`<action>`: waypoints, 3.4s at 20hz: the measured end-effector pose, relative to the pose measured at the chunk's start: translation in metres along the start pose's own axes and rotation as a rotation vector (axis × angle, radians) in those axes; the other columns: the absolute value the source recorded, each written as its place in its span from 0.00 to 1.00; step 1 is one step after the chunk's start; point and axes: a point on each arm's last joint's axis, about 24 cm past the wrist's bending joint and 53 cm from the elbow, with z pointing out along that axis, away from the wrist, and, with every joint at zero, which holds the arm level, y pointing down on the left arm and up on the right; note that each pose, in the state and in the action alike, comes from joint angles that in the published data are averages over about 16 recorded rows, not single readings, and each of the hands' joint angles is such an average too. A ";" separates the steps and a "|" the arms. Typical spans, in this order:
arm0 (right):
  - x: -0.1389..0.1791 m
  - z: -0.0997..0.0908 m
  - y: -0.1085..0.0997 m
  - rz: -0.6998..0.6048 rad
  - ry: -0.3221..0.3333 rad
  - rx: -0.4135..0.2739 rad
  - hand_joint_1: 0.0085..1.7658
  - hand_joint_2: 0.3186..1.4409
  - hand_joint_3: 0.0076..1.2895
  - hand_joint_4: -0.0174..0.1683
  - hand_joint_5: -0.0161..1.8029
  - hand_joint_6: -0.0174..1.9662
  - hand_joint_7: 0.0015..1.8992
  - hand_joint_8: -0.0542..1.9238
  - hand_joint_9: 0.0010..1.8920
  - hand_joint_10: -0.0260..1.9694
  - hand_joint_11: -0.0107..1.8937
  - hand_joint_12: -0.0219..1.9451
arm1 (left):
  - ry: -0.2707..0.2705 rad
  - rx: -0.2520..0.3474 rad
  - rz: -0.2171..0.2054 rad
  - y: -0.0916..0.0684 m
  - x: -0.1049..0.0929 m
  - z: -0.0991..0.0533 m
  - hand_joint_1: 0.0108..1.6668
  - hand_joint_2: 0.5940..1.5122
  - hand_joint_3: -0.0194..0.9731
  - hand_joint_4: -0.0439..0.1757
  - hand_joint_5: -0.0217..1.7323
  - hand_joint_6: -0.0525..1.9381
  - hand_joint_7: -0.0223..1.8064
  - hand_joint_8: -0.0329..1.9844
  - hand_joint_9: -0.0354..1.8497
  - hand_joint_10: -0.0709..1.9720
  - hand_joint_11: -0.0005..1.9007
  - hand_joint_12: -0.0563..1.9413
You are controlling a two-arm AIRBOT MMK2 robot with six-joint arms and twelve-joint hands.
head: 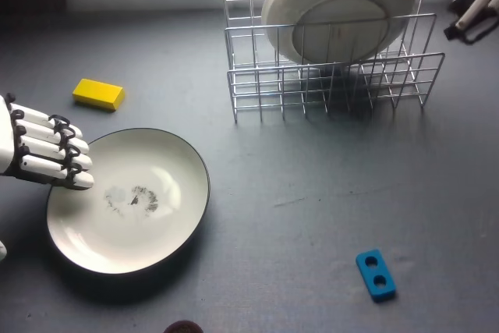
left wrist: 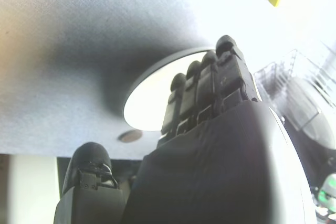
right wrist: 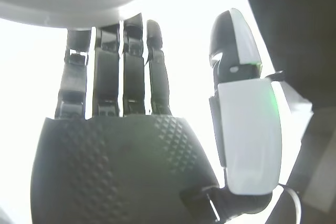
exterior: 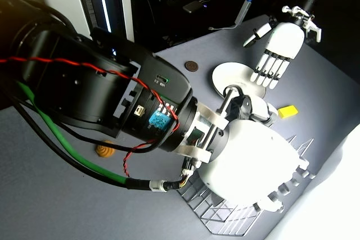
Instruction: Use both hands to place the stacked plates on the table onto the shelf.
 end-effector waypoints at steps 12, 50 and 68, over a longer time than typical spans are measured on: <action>0.071 -0.027 0.059 -0.705 -0.017 -0.244 0.48 0.69 0.01 0.07 0.29 0.03 0.32 0.04 0.32 0.03 0.07 0.70 | 0.014 -0.001 -0.013 0.001 0.007 0.002 0.00 0.57 0.04 0.20 0.02 0.03 0.02 0.02 0.01 0.03 0.01 0.02; 0.329 0.033 -0.073 -1.228 0.432 -0.349 0.61 0.54 0.01 0.12 0.02 0.03 0.01 0.04 0.01 0.02 0.02 0.10 | 0.082 0.016 -0.321 0.015 0.054 0.007 0.00 0.58 0.04 0.17 0.00 0.02 0.01 0.02 0.00 0.01 0.01 0.02; 0.349 0.044 -0.067 -1.219 0.410 -0.397 0.73 0.65 0.01 0.07 0.37 0.09 0.39 0.08 0.42 0.13 0.29 0.57 | 0.082 0.018 -0.320 0.016 0.053 0.008 0.00 0.58 0.04 0.18 0.01 0.02 0.01 0.02 0.00 0.01 0.01 0.02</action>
